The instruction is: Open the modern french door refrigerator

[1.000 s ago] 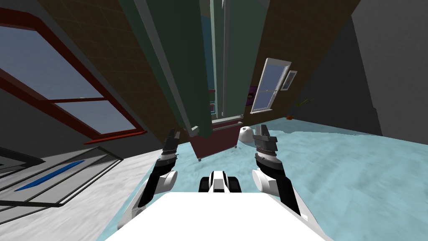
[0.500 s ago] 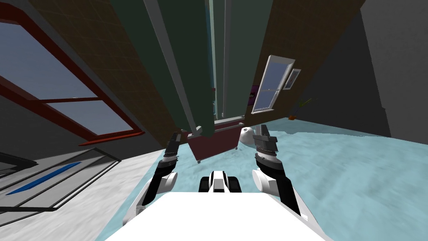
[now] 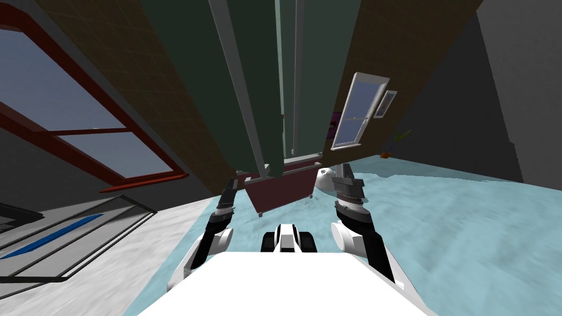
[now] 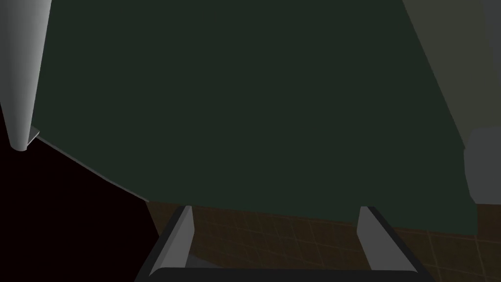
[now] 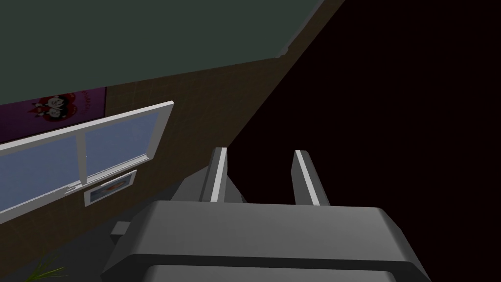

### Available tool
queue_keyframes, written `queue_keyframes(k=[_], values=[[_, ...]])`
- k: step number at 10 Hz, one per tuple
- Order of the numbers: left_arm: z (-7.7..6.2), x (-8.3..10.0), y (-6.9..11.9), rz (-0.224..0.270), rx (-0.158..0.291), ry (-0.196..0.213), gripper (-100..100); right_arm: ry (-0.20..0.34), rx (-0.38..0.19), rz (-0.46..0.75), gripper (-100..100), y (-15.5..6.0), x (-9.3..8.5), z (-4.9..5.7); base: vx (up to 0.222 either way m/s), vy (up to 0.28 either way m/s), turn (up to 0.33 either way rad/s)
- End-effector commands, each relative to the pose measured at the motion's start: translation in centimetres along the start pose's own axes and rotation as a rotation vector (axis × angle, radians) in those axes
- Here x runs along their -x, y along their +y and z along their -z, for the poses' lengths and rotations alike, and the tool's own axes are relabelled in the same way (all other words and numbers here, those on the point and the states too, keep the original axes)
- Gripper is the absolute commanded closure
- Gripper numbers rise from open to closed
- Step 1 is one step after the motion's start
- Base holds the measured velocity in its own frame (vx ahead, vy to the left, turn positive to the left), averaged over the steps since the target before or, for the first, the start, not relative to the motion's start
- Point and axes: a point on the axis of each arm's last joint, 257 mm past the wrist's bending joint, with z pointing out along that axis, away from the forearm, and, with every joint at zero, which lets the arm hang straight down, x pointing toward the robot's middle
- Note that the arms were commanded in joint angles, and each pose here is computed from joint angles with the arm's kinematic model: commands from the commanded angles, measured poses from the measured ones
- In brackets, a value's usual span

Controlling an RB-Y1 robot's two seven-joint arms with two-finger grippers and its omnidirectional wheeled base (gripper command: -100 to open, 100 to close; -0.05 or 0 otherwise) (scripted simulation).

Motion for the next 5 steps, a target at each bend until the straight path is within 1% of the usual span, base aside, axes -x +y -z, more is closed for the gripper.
queue_keyframes(k=[1,2,3,4,5], values=[[1.1,-0.3,1.5,-0.007,0.012,0.004,-100,0.0,0.0,0.0,0,0.0,0.0,0.0,0.078,-0.026,0.007],[1.7,-0.4,2.2,-0.011,0.016,0.005,-100,0.0,0.0,0.0,0,0.0,0.0,0.0,0.068,-0.023,0.008],[2.1,-0.4,2.5,-0.014,0.007,0.003,-100,0.0,0.0,0.0,0,0.0,0.0,0.0,0.083,-0.026,0.016],[2.6,-0.5,3.3,-0.014,0.028,0.007,-100,0.0,0.0,0.0,0,0.0,0.0,0.0,0.07,-0.014,0.007],[3.2,-0.6,3.8,-0.017,0.027,0.006,-100,0.0,0.0,0.0,0,0.0,0.0,0.0,0.076,-0.01,0.008]])
